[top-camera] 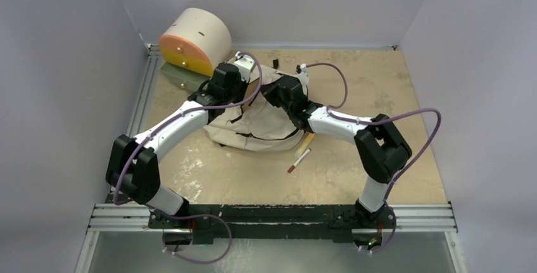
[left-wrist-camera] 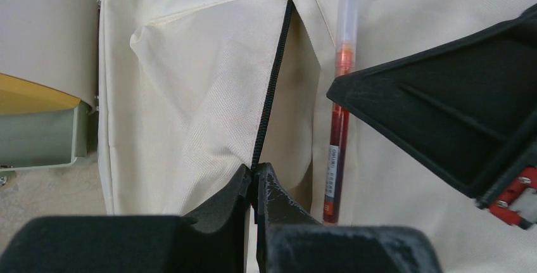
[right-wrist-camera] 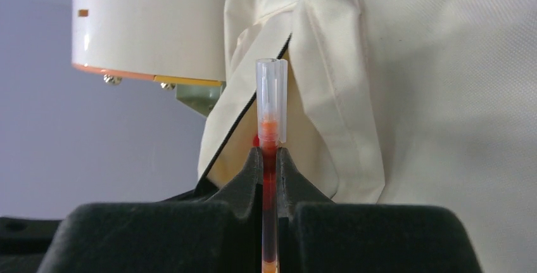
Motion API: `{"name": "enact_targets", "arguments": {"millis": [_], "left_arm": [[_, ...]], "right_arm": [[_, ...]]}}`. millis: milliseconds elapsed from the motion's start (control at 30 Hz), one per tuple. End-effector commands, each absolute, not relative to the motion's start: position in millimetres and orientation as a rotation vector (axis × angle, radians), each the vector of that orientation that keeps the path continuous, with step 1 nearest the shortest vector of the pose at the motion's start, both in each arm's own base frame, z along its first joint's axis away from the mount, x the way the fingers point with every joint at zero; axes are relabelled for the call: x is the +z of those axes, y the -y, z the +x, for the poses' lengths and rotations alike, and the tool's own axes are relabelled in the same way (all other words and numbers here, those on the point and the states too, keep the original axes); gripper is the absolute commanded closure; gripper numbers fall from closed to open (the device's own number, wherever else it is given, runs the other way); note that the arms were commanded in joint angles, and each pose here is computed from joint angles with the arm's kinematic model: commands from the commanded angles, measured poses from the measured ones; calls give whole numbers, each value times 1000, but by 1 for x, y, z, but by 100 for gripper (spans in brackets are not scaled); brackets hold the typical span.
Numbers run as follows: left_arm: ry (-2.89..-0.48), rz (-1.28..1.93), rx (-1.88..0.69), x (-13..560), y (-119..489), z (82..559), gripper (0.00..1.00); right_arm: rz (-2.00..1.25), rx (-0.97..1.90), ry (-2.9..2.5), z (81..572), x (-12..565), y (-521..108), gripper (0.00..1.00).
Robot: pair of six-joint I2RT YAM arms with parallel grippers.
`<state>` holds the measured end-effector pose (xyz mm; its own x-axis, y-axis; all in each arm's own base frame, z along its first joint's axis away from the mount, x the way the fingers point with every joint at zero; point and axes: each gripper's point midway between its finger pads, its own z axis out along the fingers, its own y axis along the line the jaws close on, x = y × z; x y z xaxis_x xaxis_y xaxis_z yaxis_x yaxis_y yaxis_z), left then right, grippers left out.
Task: Pack the student bag
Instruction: Place the stationery in the student bag.
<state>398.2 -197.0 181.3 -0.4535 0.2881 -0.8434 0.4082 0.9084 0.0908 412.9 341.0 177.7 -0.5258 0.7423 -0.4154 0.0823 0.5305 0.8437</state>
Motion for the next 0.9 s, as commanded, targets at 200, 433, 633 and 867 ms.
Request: {"name": "enact_targets", "arguments": {"millis": [200,433,633,867], "left_arm": [[-1976,447,-166,221,195,409,100],[-1977,447,-166,221,195,409,100],[-1978,447,-166,220,195,409,100],[-1977,446,-167,221,195,410,100]], "right_arm": [[787,1036,-1760,444,201,-348,100],[778,1018,-1788,448,185,-361,100],[755,1026,-1820,447,172,-371,100],[670,1117,-1855,439,175,-399,100]]}}
